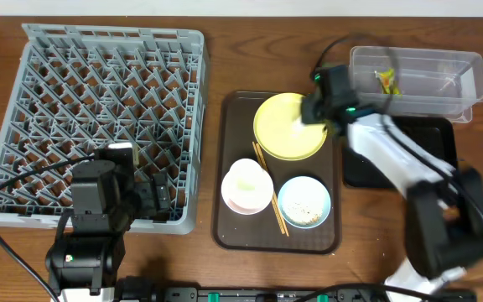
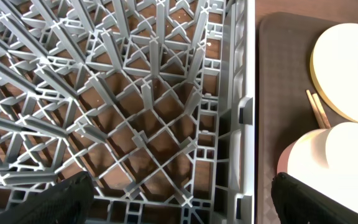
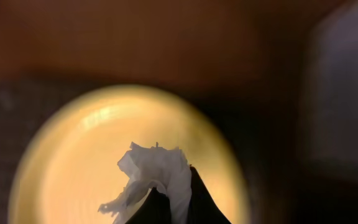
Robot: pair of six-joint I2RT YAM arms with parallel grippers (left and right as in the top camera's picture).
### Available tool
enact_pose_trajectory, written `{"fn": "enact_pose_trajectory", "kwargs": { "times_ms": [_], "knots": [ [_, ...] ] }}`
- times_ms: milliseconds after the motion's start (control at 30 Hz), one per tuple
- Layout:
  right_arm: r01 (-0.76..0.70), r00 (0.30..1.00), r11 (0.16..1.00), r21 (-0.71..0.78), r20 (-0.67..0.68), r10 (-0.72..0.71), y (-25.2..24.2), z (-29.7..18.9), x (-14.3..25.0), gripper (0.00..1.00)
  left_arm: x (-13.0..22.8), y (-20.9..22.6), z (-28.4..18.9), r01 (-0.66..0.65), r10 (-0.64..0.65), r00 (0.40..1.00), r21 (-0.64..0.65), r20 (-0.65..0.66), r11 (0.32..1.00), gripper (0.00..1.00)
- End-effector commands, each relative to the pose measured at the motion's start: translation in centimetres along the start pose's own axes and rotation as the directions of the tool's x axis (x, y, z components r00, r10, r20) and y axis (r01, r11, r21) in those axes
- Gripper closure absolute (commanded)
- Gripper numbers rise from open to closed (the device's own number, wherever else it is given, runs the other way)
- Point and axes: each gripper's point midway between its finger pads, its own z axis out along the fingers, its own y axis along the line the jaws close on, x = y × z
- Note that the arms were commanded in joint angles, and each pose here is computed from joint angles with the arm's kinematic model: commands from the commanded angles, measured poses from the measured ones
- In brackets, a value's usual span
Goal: Sort waste into correct bins and load items into the dishwasher
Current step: 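Carry the tissue right and release it into the clear bin, then grasp the rim of the blue rice bowl with the right gripper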
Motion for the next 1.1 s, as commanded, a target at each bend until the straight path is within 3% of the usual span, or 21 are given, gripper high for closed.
{"fn": "enact_pose_trajectory", "kwargs": {
  "times_ms": [0,167,333,500,567,667,833,967,1067],
  "knots": [
    [-0.099,0.972,0.983,0.155,0.228,0.062,-5.4,-5.9,-6.4,0.94,-0.7,-0.2,-0.5,-0.001,0.001,1.0,0.005,0.02,1.0,0.07],
    [-0.226,0.916,0.941,0.253,0.383,0.117,-11.4,-9.0,-9.9,0.92,-0.7,-0.2,-0.5,-0.001,0.001,1.0,0.005,0.02,1.0,0.07],
    [-0.314,0.892,0.901,0.299,0.418,0.172,-16.4,-8.8,-10.2,0.86,-0.7,-0.2,-0.5,-0.001,0.001,1.0,0.005,0.02,1.0,0.07],
    [-0.362,0.889,0.87,0.336,0.404,0.214,-19.9,-6.6,-9.1,0.53,-0.7,-0.2,-0.5,-0.001,0.001,1.0,0.005,0.02,1.0,0.07],
    [-0.359,0.892,0.869,0.34,0.399,0.213,-20.2,-6.6,-9.0,0.46,-0.7,-0.2,-0.5,-0.001,0.001,1.0,0.005,0.02,1.0,0.07],
    [-0.284,0.905,0.909,0.305,0.4,0.149,-18.8,-7.8,-10.1,0.37,-0.7,-0.2,-0.5,-0.001,0.001,1.0,0.005,0.02,1.0,0.07],
    [-0.229,0.909,0.953,0.196,0.394,0.137,-15.5,-11.8,-10.7,0.37,-0.7,-0.2,-0.5,-0.001,0.001,1.0,0.005,0.02,1.0,0.07],
    [-0.156,0.96,0.988,-0.011,0.234,0.154,-10.1,-14.3,-7.1,0.3,-0.7,-0.2,-0.5,-0.001,0.001,1.0,0.005,0.02,1.0,0.07],
    [-0.127,0.991,0.979,-0.158,0.01,0.13,-5.5,-15.2,-1.8,0.24,-0.7,-0.2,-0.5,-0.001,0.001,1.0,0.005,0.02,1.0,0.07]
  ]
}}
